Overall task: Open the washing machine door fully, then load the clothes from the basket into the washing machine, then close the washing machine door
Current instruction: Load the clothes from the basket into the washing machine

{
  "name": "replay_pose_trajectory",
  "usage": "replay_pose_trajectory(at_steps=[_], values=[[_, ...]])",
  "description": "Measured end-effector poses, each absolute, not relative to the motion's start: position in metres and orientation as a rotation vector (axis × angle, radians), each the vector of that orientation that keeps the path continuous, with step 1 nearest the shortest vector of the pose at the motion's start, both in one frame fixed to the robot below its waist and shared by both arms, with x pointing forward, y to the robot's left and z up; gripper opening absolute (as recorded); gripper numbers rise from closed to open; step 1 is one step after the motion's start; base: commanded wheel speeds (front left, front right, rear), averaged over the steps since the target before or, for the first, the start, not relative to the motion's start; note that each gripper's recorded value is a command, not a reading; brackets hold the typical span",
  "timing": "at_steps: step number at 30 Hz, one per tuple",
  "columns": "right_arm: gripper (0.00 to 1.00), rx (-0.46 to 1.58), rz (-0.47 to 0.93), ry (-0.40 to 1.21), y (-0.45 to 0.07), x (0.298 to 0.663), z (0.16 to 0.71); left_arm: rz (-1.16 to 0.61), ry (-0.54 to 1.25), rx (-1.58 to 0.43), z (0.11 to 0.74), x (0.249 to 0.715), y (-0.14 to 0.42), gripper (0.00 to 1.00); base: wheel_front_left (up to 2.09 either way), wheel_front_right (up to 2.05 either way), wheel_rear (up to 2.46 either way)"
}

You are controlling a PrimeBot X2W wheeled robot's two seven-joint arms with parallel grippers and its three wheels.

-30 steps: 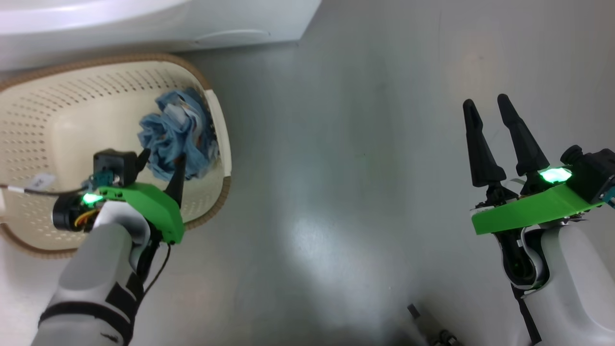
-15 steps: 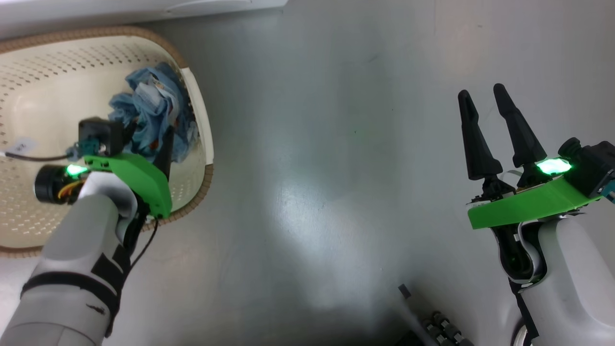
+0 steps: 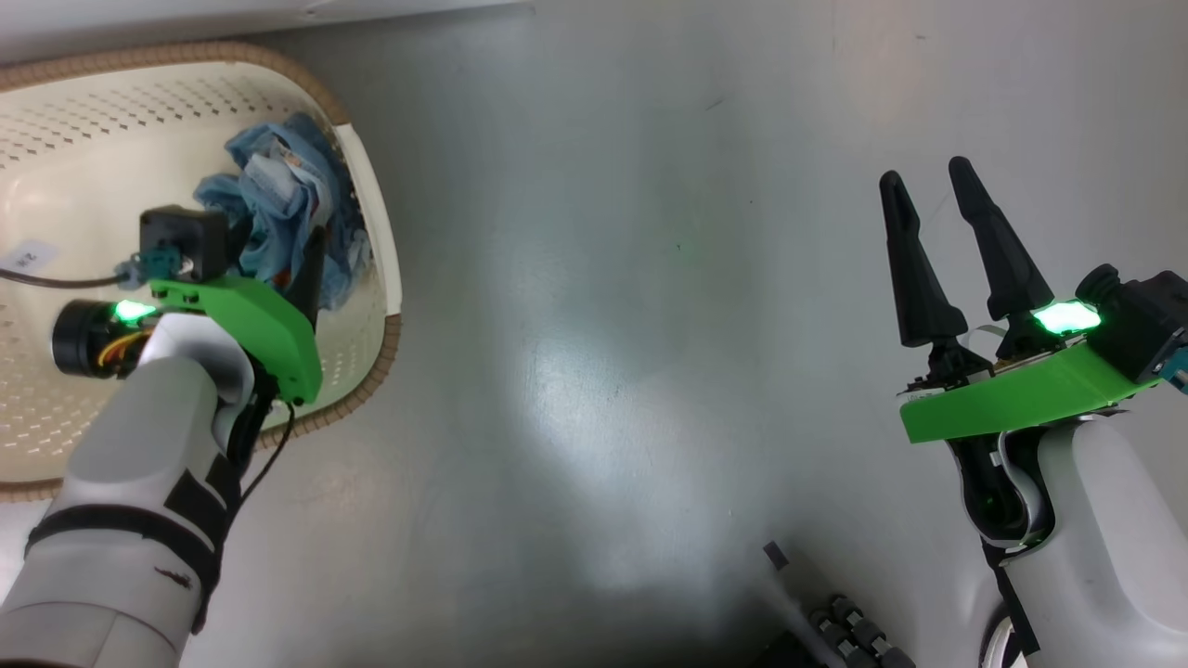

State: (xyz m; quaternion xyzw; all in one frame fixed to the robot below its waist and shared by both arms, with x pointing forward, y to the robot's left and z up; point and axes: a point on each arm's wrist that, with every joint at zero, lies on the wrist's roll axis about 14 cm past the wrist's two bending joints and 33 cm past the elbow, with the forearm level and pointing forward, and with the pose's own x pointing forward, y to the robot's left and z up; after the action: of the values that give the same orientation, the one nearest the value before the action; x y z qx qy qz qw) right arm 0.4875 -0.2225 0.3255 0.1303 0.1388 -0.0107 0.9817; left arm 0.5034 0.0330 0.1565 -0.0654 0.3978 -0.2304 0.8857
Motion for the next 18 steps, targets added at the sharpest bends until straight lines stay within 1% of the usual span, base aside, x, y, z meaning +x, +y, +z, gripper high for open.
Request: replay_pose_trajectory(at_steps=[2,3,4,5,6,13,18], values=[[1.0,0.261,-0.02,0.279,-0.222,0.488,0.325,-0.477,0.827,-0.14,0.156,0.505,0.033,1.0,0.0,0.0,0.0],[1.0,0.26,-0.021,0.279,-0.223,0.488,0.325,-0.477,0.828,-0.141,0.155,0.506,0.032,0.64,0.0,0.0,0.0],[1.0,0.259,-0.021,0.279,-0.223,0.487,0.325,-0.476,0.829,-0.144,0.155,0.506,0.032,0.43,0.0,0.0,0.0],[1.0,0.259,-0.022,0.279,-0.223,0.487,0.326,-0.476,0.831,-0.146,0.155,0.505,0.031,0.18,0.0,0.0,0.0],[1.0,0.259,-0.022,0.277,-0.223,0.487,0.327,-0.478,0.834,-0.146,0.155,0.504,0.031,0.0,0.0,0.0,0.0],[1.0,0.257,-0.02,0.262,-0.224,0.488,0.333,-0.485,0.838,-0.151,0.159,0.502,0.028,0.0,0.0,0.0,0.0],[1.0,0.259,-0.018,0.245,-0.223,0.49,0.34,-0.468,0.814,-0.177,0.17,0.509,0.029,0.0,0.0,0.0,0.0]])
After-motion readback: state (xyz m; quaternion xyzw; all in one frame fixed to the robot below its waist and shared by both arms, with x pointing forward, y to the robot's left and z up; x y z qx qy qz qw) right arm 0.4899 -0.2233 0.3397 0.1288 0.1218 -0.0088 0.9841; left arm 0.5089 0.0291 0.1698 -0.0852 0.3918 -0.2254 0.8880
